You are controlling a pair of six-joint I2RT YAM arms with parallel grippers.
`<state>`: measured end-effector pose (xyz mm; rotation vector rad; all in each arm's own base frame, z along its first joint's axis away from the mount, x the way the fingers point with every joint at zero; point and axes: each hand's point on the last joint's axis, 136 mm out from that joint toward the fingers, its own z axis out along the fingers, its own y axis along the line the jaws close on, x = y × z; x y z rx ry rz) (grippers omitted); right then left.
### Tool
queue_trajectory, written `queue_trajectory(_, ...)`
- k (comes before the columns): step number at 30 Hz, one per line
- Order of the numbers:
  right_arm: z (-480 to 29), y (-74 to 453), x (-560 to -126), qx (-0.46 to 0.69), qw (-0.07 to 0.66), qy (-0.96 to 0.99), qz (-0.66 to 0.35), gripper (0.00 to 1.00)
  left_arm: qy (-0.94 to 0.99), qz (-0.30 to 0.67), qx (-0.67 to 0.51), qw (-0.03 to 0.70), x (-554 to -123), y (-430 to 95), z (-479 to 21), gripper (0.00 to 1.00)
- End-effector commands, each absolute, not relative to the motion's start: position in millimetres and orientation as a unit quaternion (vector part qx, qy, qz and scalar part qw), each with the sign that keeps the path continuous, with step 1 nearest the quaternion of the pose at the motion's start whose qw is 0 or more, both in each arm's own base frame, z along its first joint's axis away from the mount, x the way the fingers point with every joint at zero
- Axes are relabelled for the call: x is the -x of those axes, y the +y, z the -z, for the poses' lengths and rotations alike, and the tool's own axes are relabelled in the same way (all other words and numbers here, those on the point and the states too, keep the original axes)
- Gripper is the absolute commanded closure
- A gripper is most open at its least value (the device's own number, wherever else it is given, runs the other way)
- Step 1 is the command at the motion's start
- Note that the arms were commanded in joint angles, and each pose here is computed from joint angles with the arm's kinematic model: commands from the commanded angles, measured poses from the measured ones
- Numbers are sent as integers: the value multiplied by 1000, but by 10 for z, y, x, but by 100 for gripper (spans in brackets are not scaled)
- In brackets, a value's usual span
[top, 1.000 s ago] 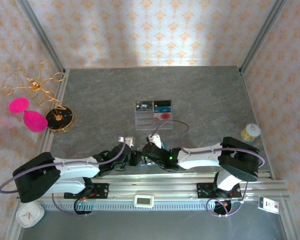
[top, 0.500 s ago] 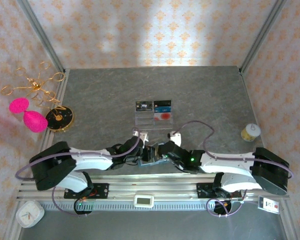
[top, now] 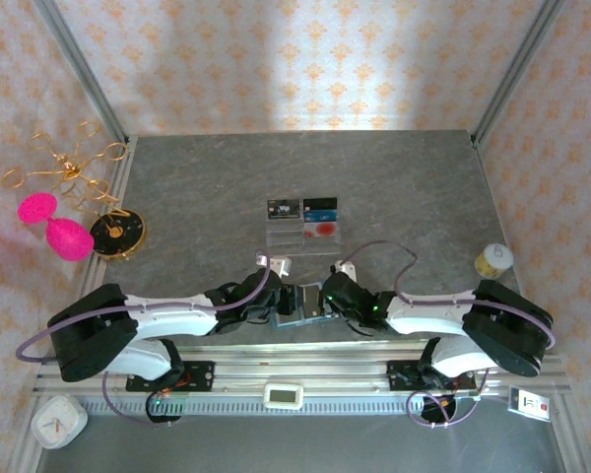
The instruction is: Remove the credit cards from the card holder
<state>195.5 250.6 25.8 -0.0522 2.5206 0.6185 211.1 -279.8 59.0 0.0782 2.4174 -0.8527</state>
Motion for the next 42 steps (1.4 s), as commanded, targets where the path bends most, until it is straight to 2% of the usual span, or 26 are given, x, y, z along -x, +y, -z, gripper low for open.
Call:
queue_trajectory(1, -197, 2639, -1874, 29, 246, 931, -266, 92, 920, 271, 0, 283, -2103, -2543, -333, 73)
queue_trajectory(4, -171, 2749, -1796, 40, 230, 927, -293, 95, 922, 257, 18, 289, -2135, -2399, -258, 72)
queue_trajectory(9, -144, 2783, -1748, 43, 222, 927, -301, 96, 909, 286, 23, 301, -2120, -2388, -348, 61)
queue_trajectory(11, -171, 2815, -1748, 45, 222, 924, -307, 96, 910, 284, 26, 301, -2118, -2364, -340, 60)
queue_trajectory(19, -251, 2986, -1720, 64, 216, 917, -329, 98, 910, 297, 39, 287, -2101, -2373, -251, 67)
queue_trajectory(25, -237, 2973, -1721, 62, 216, 919, -323, 99, 904, 314, 47, 285, -2088, -2383, -262, 77)
queue_trajectory(35, -250, 3025, -1724, 66, 216, 920, -321, 100, 891, 360, 62, 269, -2052, -2452, -280, 84)
queue_trajectory(40, -235, 3005, -1740, 62, 217, 923, -312, 100, 891, 358, 72, 268, -2059, -2412, -268, 100)
queue_trajectory(42, -233, 2984, -1740, 59, 219, 923, -310, 100, 892, 355, 79, 270, -2067, -2365, -258, 100)
